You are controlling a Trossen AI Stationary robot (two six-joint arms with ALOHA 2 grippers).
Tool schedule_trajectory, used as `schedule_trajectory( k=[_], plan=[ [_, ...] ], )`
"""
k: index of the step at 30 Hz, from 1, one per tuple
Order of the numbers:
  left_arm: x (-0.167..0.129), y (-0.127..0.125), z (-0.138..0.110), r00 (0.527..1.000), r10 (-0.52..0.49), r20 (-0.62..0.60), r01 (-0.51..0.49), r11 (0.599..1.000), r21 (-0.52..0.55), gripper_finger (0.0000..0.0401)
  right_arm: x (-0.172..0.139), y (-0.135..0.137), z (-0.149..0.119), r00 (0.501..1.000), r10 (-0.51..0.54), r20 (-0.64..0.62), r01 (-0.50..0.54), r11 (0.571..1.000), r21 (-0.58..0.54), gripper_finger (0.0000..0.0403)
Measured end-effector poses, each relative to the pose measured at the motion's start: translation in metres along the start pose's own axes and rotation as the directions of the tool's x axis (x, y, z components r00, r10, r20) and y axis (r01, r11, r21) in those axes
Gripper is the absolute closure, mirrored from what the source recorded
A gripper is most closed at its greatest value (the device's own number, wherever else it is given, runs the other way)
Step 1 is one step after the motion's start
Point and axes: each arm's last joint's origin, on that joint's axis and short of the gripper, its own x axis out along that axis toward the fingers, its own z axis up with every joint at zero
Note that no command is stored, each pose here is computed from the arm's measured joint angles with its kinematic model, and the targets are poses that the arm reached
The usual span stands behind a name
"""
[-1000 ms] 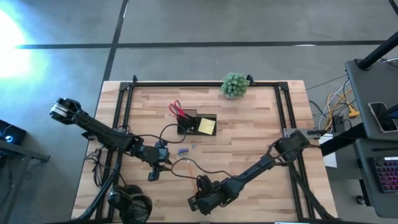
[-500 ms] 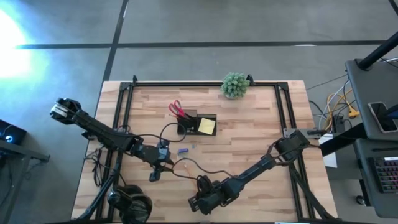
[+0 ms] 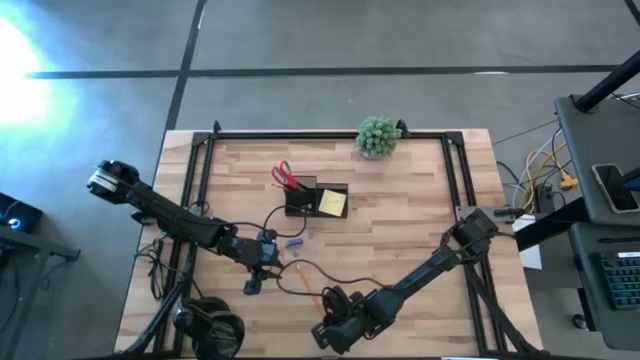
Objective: Pick and place office supplies into organizer
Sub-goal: Put the orange pencil into the desk organizer
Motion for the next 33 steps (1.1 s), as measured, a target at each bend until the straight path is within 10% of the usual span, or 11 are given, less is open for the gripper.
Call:
schedule_trajectory(
  k=[33],
  plan=[
    [0.006, 0.000, -0.002, 1.000, -0.015, -0.015, 0.015, 1.000, 0.002, 0.0283, 0.025, -0.011, 0.004, 0.999, -0.053, 0.008, 0.053, 0.999, 0.010, 0.0394]
  ],
)
